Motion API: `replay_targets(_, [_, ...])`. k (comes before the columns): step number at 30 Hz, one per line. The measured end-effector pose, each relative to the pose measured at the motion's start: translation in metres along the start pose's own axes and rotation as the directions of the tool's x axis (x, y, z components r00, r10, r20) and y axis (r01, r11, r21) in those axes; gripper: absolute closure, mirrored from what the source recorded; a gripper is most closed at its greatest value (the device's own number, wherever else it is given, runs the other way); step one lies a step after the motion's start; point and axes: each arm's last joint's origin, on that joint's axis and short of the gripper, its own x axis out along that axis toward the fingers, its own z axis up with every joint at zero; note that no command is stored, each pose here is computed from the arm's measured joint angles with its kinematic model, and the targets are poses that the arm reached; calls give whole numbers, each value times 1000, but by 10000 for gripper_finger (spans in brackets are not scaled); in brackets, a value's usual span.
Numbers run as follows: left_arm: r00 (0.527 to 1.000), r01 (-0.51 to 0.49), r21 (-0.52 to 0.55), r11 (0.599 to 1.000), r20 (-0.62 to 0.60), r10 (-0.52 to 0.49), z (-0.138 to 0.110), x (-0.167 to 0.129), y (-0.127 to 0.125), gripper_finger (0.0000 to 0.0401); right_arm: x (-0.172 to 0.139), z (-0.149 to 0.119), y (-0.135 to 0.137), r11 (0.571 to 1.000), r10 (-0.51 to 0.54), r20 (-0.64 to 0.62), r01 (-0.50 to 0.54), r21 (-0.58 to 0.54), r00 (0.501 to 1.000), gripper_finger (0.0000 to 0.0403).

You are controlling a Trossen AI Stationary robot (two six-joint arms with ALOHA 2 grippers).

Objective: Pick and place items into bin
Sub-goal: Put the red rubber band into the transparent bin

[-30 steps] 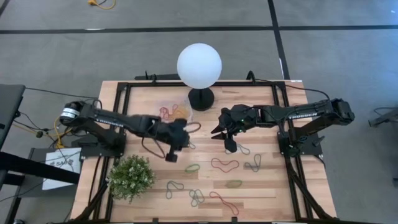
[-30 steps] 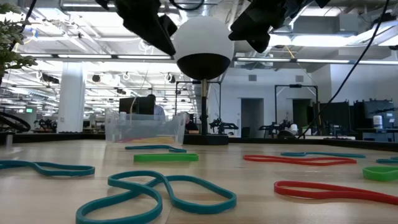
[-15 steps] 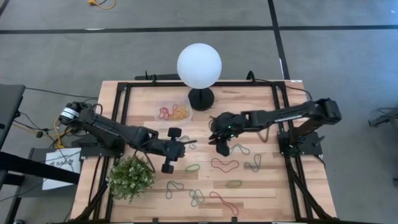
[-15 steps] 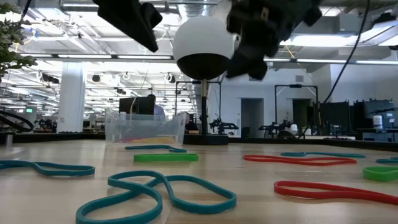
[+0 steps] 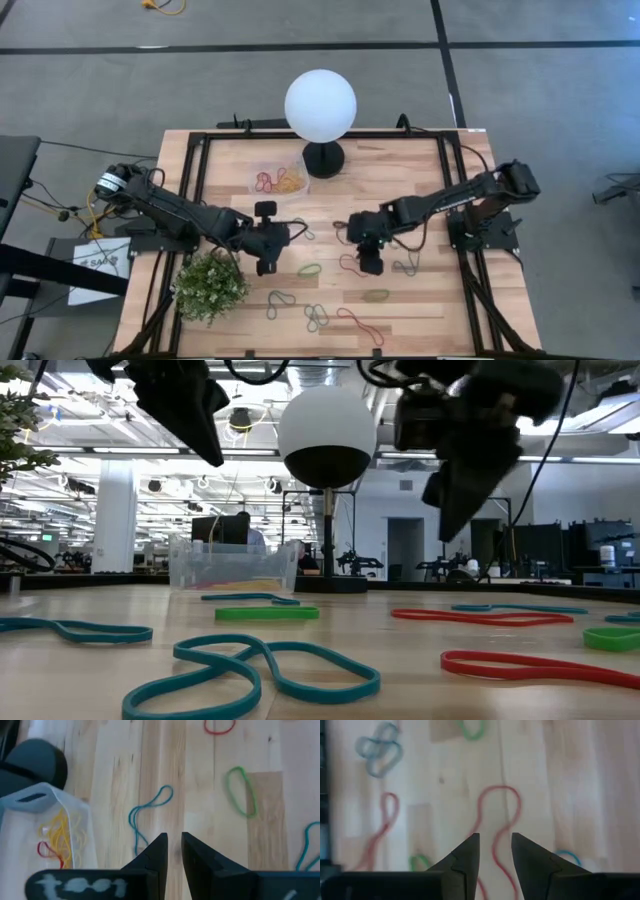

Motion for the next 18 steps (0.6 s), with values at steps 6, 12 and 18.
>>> replay_targets(6, [998,-27,12,1000,-58,27,-5,1,4,355,13,-13,14,988,-137,-63,132,-74,989,296])
replay_targets(12, [991,41,35,999,-126,-36,-11,-7,20,355,30,-2,20,986,-155,-116,146,-85,981,296])
replay_targets(18, [988,137,120,983,58,-145,-9,-25,29,355,53,5,21,986,-161,-199,147,-84,967,296])
